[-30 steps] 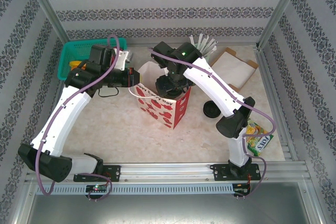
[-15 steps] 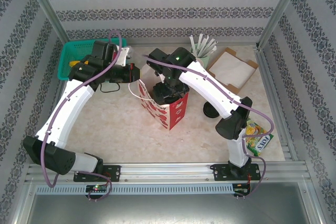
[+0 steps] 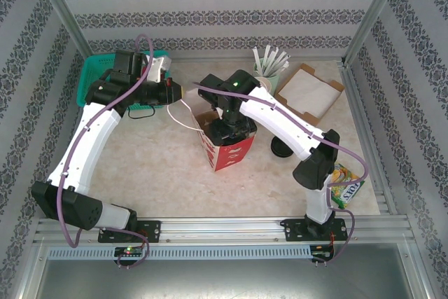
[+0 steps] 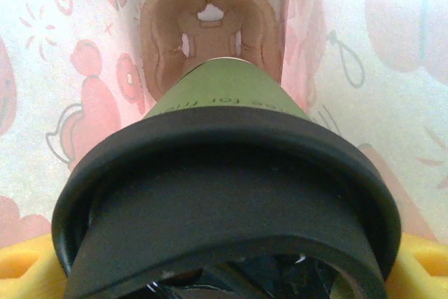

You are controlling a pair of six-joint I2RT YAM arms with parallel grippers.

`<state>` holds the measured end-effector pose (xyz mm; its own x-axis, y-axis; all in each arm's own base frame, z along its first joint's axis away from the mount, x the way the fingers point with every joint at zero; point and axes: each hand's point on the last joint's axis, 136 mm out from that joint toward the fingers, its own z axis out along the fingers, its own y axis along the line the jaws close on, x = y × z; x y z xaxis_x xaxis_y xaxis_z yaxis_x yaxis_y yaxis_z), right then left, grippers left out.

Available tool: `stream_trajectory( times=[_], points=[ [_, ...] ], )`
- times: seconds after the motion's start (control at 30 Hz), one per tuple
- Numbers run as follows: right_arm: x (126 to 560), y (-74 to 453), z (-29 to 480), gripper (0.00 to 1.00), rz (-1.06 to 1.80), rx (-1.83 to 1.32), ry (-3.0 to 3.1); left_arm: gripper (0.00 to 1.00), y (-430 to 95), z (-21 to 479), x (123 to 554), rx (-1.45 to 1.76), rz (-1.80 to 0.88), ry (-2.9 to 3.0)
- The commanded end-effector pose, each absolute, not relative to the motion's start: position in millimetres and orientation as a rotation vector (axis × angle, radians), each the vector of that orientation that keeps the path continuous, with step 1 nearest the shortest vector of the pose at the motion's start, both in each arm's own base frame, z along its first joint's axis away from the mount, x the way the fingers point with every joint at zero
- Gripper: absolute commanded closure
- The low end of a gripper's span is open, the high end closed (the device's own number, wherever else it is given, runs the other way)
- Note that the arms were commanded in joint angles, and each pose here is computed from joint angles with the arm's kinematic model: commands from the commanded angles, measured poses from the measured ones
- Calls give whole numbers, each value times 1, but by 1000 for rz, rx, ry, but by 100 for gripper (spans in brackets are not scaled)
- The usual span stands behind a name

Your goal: Pack the takeout coffee

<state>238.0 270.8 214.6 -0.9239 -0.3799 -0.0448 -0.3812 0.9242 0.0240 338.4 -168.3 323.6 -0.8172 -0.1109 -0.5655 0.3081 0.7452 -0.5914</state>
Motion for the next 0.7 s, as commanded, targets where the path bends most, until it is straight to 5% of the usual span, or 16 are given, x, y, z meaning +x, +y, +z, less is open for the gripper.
stream_trajectory(
  times=[0.0,0.3,0.67],
  points=[
    [208,239,229,52,-73,-572,3153,100,-177,339,336,188,-1027,2288],
    [230,262,221,52,-24,-568,3140,100,-185,336,302,266,-1135,2309],
    [233,263,208,52,-110,-662,3159,100,-182,330,309,280,-1115,2338]
  ],
)
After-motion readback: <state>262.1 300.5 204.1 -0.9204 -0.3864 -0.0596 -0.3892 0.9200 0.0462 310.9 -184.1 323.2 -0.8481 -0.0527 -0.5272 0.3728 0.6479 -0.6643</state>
